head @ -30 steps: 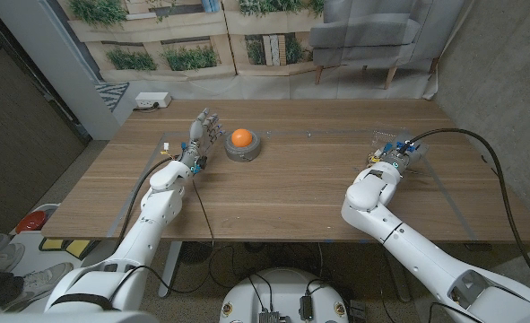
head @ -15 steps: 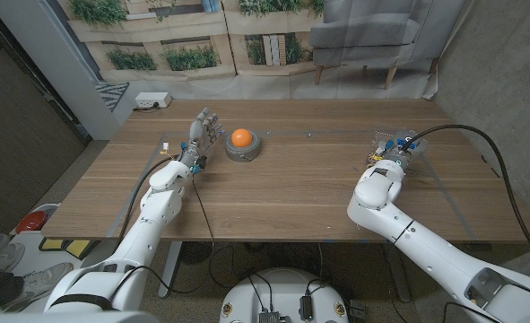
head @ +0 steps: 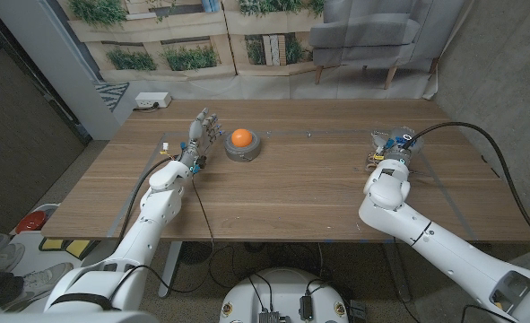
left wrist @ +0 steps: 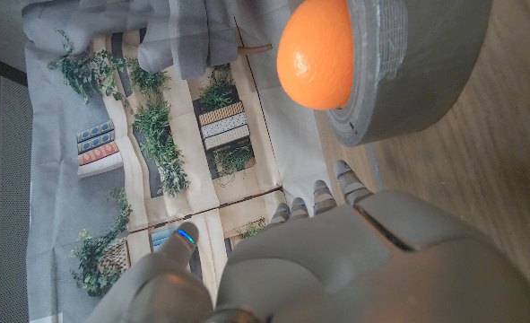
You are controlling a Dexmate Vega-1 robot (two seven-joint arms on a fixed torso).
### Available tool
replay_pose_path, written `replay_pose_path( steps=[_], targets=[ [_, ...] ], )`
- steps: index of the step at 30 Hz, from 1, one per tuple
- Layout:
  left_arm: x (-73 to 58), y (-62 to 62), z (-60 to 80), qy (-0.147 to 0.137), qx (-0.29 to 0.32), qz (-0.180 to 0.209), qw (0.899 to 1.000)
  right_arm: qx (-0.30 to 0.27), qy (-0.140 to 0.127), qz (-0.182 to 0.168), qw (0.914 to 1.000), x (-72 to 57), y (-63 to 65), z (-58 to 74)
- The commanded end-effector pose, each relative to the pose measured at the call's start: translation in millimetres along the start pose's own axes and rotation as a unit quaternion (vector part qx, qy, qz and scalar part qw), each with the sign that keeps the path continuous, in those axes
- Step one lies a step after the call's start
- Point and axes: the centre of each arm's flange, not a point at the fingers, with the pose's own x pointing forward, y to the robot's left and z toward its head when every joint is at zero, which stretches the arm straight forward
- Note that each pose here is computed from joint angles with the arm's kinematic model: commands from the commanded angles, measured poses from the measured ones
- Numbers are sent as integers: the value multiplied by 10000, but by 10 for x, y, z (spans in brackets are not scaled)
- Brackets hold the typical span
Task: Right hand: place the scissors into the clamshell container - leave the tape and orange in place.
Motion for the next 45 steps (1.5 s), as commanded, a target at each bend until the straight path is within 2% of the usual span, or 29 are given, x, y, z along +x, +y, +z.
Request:
replay_pose_path(
  steps=[1,30,38,45],
  targets=[
    [14,-12,0,-7,-2,-27,10000,-8,-235,10,9997,10,-54,31],
    [-32,40,23,17,68,-67,10000,-48,-361,-249,9990,5,-299,99],
    [-71,37,36,69,123,-141,9998,-66,-458,-323,9984,0,-381,143],
    [-35,-12,-12,176,143,-322,9992,-170,-459,-357,9982,-30,-427,163]
  ],
)
